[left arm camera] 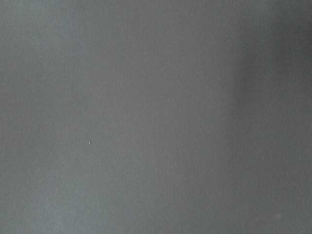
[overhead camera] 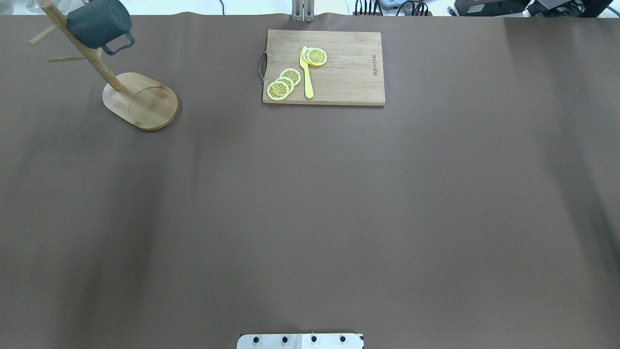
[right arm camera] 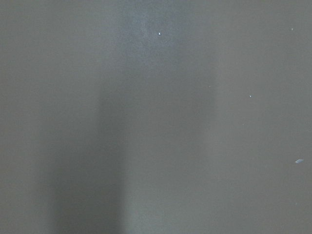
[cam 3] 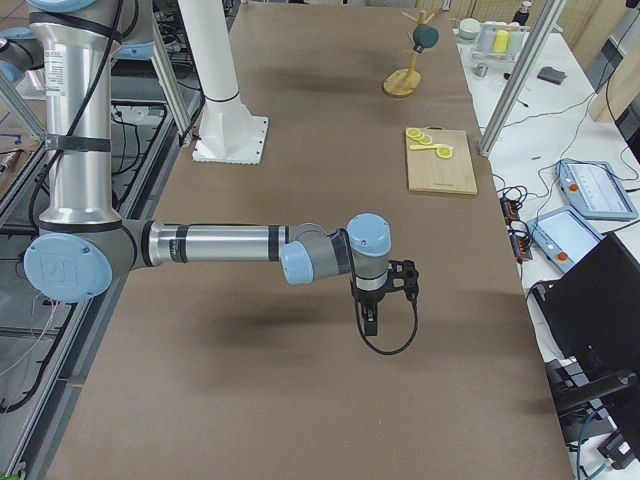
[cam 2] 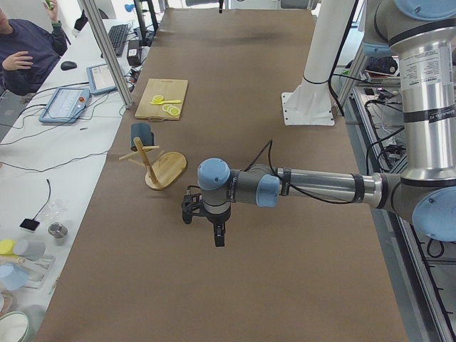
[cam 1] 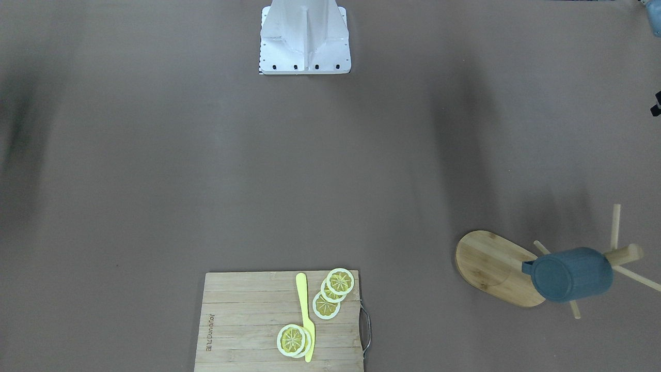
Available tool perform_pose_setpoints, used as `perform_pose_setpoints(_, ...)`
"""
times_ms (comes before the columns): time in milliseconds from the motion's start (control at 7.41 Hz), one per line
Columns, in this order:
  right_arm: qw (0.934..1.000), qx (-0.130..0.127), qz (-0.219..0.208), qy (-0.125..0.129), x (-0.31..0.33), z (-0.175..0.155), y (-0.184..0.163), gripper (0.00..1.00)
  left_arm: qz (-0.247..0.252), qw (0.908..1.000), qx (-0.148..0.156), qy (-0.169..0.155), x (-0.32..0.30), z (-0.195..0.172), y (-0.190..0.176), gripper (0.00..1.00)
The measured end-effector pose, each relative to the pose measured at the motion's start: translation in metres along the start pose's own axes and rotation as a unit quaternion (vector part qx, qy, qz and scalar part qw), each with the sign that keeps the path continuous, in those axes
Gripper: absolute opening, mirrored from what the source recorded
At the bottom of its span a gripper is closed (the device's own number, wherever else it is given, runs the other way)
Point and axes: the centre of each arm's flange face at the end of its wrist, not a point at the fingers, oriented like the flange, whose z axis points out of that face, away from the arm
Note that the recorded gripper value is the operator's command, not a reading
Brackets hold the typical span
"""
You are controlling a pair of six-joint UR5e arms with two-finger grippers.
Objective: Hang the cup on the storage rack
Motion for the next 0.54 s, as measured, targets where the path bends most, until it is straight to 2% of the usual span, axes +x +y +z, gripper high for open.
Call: perform_pose_setpoints(540, 1.0000, 0.000, 0.000, 0.000, 0.0002, 0.0003, 0.0001, 1.00, 0.009, 1.0000, 0.004, 0.000, 0.0001, -0.0023, -0.0006, 0.99)
